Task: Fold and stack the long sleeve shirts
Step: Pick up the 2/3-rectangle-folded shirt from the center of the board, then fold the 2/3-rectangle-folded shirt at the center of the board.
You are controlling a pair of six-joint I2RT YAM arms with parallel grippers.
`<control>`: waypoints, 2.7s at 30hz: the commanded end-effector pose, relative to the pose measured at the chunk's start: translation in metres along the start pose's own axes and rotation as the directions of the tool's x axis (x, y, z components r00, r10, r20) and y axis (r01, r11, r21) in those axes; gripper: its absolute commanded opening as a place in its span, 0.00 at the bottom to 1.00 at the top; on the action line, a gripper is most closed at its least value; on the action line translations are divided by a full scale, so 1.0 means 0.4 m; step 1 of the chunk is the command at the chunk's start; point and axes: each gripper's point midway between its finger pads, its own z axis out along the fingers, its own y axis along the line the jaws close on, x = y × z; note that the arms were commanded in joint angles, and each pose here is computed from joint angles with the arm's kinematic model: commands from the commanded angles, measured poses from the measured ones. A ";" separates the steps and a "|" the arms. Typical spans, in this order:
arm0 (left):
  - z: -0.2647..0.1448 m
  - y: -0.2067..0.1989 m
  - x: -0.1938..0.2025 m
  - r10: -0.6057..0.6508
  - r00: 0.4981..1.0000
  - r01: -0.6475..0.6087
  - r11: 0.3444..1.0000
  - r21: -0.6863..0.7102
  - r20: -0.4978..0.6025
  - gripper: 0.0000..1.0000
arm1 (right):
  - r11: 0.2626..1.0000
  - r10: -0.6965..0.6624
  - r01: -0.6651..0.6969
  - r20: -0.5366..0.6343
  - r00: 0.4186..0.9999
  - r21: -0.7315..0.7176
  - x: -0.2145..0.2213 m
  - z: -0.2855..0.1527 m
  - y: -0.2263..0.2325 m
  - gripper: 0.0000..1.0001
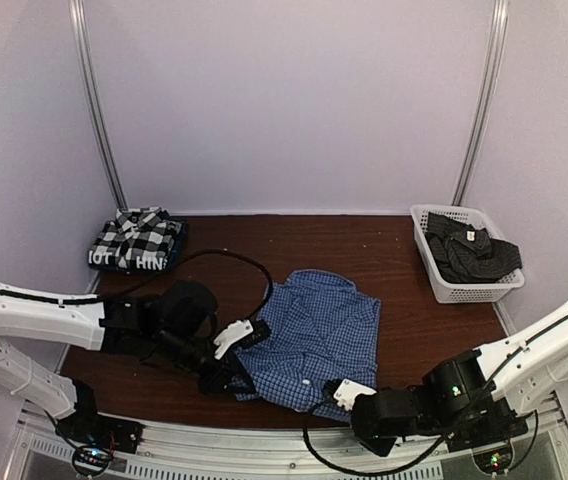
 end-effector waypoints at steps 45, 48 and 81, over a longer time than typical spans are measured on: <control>-0.055 0.104 -0.227 -0.075 0.989 0.047 0.976 0.214 0.128 0.00 | 0.897 0.351 -0.243 0.264 0.898 -0.368 -0.227 -0.155 -0.165 0.80; -0.055 0.105 -0.229 -0.075 0.989 0.047 0.976 0.214 0.128 0.00 | 0.889 0.347 -0.242 0.226 0.910 -0.390 -0.208 -0.126 -0.149 0.82; -0.167 -0.089 -0.026 -0.097 0.989 0.067 0.967 0.246 0.111 0.00 | 0.763 0.235 -0.068 0.178 0.956 -0.643 -0.172 -0.220 0.180 0.00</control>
